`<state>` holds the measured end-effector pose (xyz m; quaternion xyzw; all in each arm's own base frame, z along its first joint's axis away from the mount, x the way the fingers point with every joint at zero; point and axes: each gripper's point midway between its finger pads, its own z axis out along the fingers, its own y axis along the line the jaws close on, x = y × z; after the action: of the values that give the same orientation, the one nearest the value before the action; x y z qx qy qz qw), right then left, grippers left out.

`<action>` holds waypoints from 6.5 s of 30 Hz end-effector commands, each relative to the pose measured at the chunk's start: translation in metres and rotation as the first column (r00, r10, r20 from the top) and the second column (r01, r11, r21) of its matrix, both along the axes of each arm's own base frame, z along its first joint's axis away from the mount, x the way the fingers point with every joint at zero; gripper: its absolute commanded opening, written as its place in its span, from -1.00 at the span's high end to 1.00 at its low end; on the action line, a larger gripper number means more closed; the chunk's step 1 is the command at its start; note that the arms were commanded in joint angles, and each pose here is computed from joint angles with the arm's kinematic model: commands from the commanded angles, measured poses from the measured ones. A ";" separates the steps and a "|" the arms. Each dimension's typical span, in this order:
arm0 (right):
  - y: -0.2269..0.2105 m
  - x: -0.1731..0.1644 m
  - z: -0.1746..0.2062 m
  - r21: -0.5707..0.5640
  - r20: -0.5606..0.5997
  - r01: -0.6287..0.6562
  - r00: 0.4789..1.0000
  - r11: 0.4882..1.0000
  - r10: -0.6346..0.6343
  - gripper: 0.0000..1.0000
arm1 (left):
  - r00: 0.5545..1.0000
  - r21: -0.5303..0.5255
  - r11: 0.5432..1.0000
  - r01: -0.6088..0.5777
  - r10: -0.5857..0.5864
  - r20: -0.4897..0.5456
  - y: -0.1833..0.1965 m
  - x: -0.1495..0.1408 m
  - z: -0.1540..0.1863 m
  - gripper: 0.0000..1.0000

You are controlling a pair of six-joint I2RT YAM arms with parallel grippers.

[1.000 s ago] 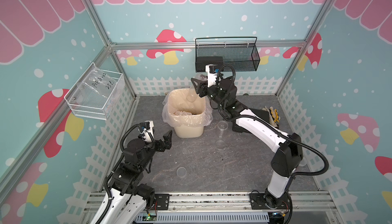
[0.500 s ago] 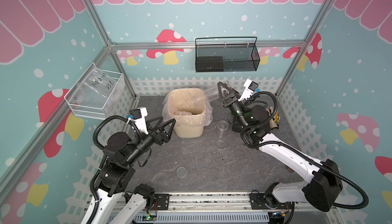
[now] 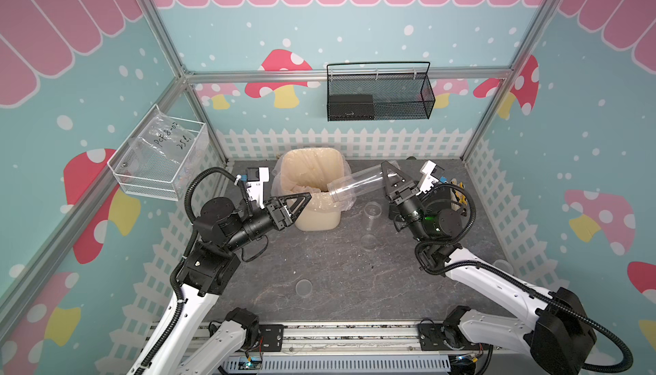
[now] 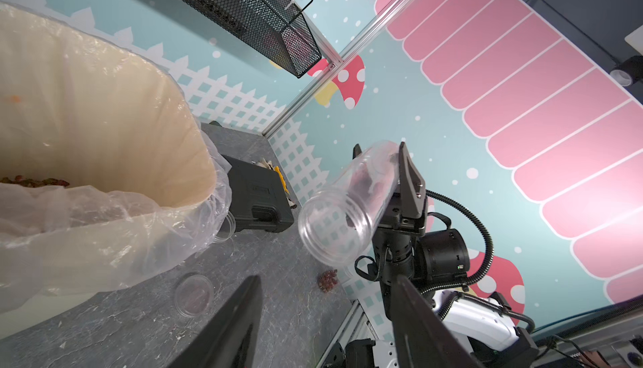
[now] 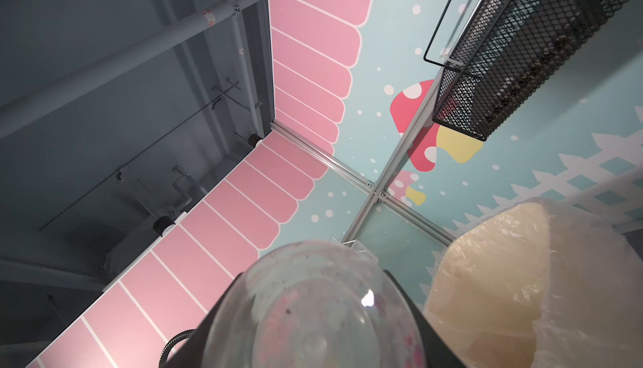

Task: Empty the moldy dried flower tea in the jars
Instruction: Pour the moldy dried flower tea into the trash bin, then place the jar at the center of the board.

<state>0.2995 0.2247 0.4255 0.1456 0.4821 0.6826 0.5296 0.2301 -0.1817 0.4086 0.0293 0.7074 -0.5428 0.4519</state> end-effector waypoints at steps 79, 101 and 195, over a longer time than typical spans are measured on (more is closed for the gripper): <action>-0.082 -0.057 -0.059 -0.453 0.096 0.400 0.911 0.797 -0.402 -0.91 | 0.853 0.803 0.580 0.139 0.342 -0.394 0.072 -0.064 -0.141 1.00; -0.091 -0.065 -0.073 -0.643 0.171 0.414 0.898 0.644 -0.406 -0.90 | 0.809 0.936 0.256 0.243 0.480 -0.341 0.077 -0.025 -0.218 1.00; -0.351 -0.036 -0.237 -0.967 -0.198 -0.145 -0.083 0.209 -0.977 -0.96 | 0.995 0.650 0.759 0.042 -0.094 0.045 -0.013 -0.029 -0.130 -0.98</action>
<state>0.2955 -0.1014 0.1926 0.3667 0.8452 -0.1363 0.3642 0.2048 -0.1879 0.2729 0.2108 0.8460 -0.2643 0.4124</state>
